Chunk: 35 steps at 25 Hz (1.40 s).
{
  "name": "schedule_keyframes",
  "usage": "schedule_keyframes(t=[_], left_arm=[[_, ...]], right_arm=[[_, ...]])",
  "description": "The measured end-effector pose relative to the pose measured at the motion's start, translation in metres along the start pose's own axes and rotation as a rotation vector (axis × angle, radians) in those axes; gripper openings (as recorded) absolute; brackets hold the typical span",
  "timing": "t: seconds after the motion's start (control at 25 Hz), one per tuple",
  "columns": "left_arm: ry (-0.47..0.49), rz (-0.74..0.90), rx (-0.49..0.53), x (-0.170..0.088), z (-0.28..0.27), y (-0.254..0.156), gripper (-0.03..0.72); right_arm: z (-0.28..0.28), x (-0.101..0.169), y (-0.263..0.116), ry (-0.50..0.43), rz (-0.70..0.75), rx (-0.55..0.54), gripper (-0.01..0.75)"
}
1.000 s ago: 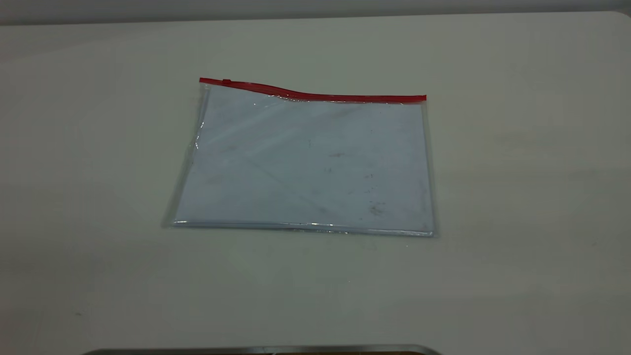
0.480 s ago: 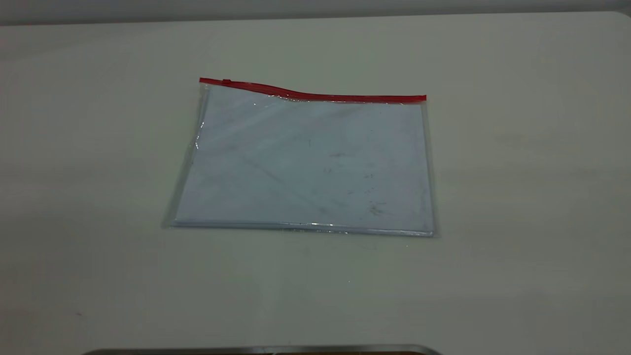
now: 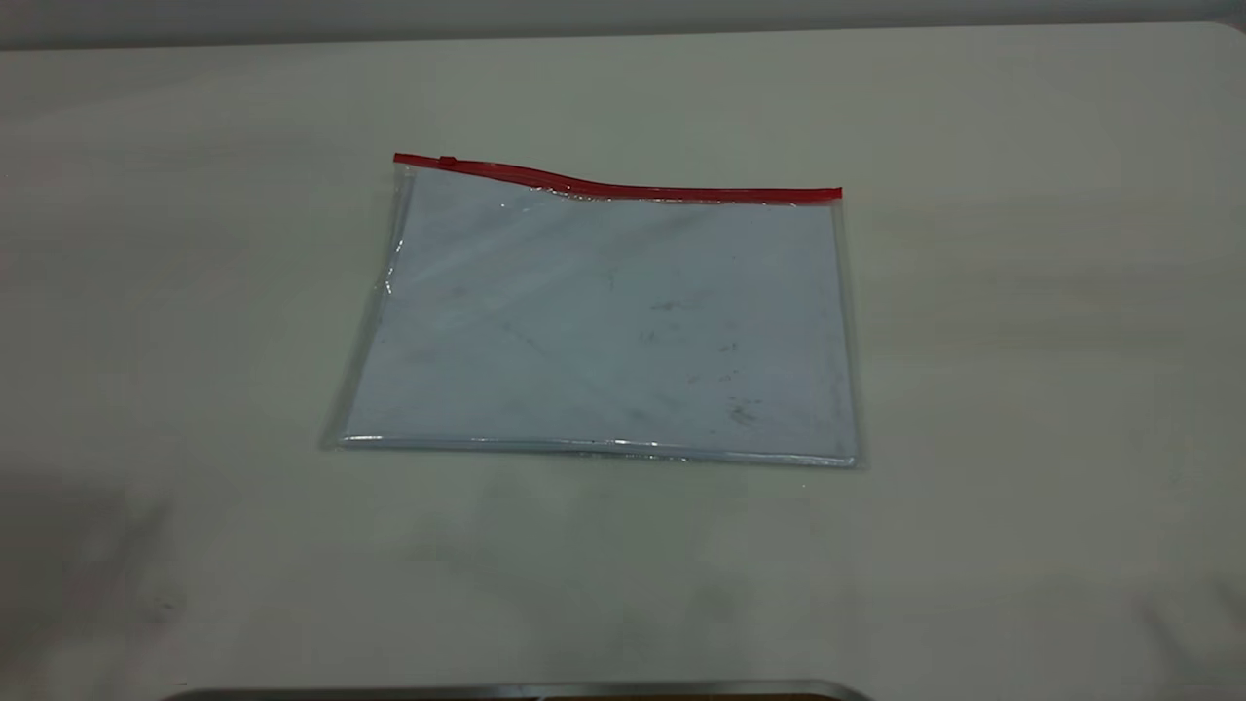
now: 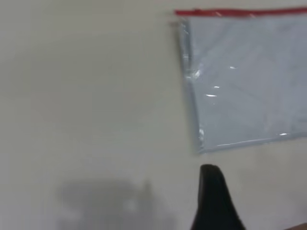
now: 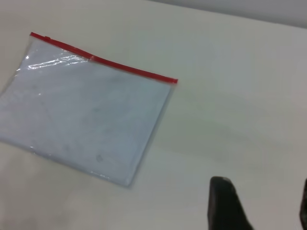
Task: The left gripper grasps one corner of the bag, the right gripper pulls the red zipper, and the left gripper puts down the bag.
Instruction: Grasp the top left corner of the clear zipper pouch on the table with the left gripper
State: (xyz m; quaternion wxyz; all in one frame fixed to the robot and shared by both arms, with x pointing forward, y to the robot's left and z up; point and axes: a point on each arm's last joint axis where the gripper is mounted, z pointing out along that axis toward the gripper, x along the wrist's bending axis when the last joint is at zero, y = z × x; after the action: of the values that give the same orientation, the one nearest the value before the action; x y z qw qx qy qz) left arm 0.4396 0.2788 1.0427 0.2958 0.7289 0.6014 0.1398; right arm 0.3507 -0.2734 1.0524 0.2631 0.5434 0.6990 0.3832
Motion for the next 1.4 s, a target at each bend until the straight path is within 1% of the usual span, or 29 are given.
schedule_keyframes(t=[0.08,0.16,0.24,0.32,0.44,0.52,0.56,0.6,0.68,0.76,0.84,0.92,0.96,1.04,1.2,1.4], left_arm=[[-0.052,0.031,0.041,0.006,0.028,0.021,0.541],[-0.122,0.042,0.098,0.015,0.07,0.043,0.544],[-0.188,0.054,0.124,0.023,0.11,0.061,0.544],[-0.244,0.053,0.148,0.032,0.15,0.079,0.544],[-0.343,0.013,0.245,0.045,0.216,0.089,0.546],[-0.405,-0.01,0.294,0.05,0.244,0.098,0.546],[-0.437,-0.024,0.335,0.053,0.263,0.097,0.546],[-0.447,-0.019,0.341,0.057,0.274,0.103,0.546],[-0.456,-0.036,0.392,0.065,0.302,0.101,0.546],[-0.44,-0.045,0.405,0.075,0.323,0.11,0.546],[-0.439,-0.06,0.438,0.083,0.347,0.106,0.546],[-0.46,-0.059,0.452,0.087,0.365,0.106,0.546],[-0.481,-0.054,0.47,0.088,0.373,0.105,0.546],[-0.496,-0.027,0.472,0.085,0.383,0.106,0.546],[-0.496,0.002,0.43,0.077,0.39,0.117,0.546],[-0.49,0.013,0.431,0.074,0.393,0.117,0.546]], right_arm=[[0.024,-0.004,0.004,0.015,0.033,0.052,0.438],[0.045,-0.007,0.006,0.032,0.069,0.089,0.44],[0.066,-0.01,0.007,0.059,0.078,0.15,0.441],[0.082,-0.011,0.014,0.088,0.085,0.173,0.441],[0.1,-0.013,0.027,0.121,0.1,0.174,0.441],[0.11,-0.015,0.034,0.135,0.103,0.17,0.441],[0.112,-0.015,0.037,0.14,0.109,0.165,0.441],[0.115,-0.015,0.039,0.143,0.112,0.163,0.441],[0.118,-0.015,0.04,0.151,0.119,0.161,0.441],[0.12,-0.015,0.041,0.155,0.121,0.158,0.441],[0.12,-0.015,0.041,0.156,0.118,0.158,0.441],[0.12,-0.015,0.041,0.156,0.119,0.157,0.441],[0.12,-0.015,0.041,0.156,0.119,0.157,0.441],[0.12,-0.015,0.041,0.156,0.119,0.157,0.441],[0.12,-0.015,0.041,0.156,0.119,0.157,0.441],[0.12,-0.015,0.041,0.156,0.121,0.156,0.441]])
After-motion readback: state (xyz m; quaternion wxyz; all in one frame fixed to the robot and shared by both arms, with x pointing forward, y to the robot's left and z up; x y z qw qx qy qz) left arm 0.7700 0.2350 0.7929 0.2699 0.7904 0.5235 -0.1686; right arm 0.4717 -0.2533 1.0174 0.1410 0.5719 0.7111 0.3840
